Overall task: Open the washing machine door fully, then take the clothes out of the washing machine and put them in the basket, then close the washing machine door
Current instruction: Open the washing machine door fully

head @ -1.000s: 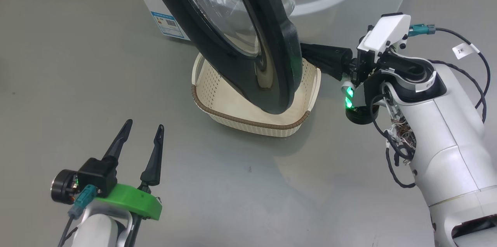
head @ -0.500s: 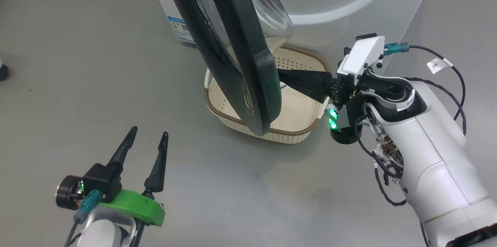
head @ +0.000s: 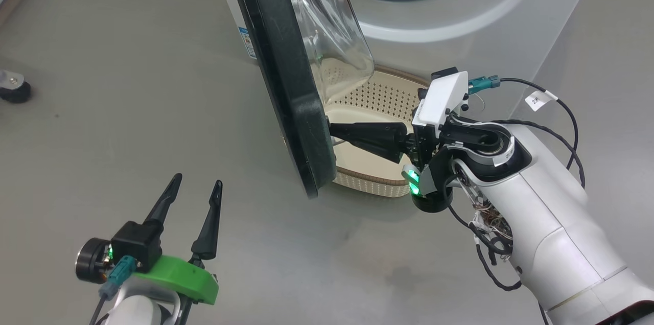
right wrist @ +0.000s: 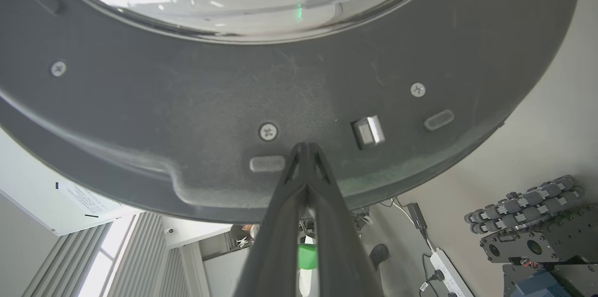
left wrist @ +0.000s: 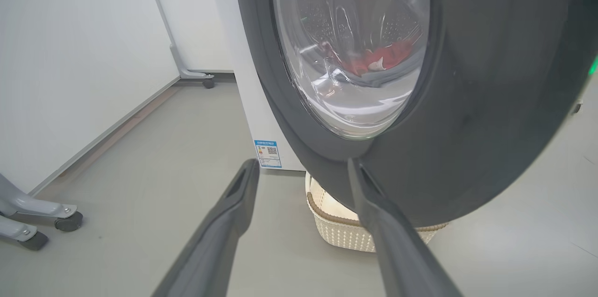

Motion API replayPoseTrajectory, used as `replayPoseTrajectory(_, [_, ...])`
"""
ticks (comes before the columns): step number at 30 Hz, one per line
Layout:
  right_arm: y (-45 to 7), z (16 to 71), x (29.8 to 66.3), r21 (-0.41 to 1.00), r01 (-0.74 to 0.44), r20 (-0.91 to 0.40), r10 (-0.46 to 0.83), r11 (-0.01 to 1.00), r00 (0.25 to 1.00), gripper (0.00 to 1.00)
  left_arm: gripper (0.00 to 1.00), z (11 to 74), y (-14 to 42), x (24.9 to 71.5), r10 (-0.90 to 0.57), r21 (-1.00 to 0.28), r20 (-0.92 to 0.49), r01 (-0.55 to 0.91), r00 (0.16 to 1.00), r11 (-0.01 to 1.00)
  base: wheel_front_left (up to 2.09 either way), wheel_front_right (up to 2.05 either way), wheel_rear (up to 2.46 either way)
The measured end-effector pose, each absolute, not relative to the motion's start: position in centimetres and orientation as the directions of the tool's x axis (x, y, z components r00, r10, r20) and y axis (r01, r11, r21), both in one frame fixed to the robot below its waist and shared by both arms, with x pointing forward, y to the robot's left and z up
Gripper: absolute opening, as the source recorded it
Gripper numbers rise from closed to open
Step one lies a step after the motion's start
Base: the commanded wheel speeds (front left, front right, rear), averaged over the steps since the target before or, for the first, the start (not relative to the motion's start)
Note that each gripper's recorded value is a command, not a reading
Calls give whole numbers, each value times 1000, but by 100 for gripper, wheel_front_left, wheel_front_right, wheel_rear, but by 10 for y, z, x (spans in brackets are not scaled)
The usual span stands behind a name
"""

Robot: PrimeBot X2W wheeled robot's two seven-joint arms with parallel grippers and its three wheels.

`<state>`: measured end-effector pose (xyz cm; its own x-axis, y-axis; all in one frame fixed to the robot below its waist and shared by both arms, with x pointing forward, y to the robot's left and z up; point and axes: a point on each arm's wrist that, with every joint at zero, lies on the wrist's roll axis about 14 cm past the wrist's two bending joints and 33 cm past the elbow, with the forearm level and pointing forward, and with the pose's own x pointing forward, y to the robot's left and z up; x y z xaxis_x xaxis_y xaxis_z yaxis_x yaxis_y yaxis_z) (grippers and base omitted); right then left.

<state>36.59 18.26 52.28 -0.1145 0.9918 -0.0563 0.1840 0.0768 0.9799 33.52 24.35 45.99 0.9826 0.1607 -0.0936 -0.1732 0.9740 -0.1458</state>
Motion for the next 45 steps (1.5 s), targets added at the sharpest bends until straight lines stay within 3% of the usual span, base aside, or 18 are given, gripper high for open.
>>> replayPoseTrajectory(9, [184,529,371,980,189,-58,997,66,-51,0,100,464,253,329,195,-151,-78,-205,978,967,0,0,0])
replayPoseTrajectory(13, [179,532,383,986,144,-89,995,82,39,0,100,469,256,329,201,-141,-62,-208,978,968,0,0,0])
replayPoseTrajectory(25, [114,501,412,917,-192,-281,908,349,310,0,100,475,260,328,192,-129,-37,-195,981,972,0,0,0])
replayPoseTrajectory(32, [66,500,423,756,-407,-279,815,512,509,0,100,477,256,330,161,-107,-25,-162,987,981,0,0,0])
replayPoseTrajectory(35, [40,501,429,614,-501,-258,754,611,604,0,100,477,252,331,139,-98,-24,-141,990,985,0,0,0])
replayPoseTrajectory(45, [-23,503,420,321,-531,-131,592,784,795,0,100,487,226,348,52,-93,13,-50,999,994,0,0,0])
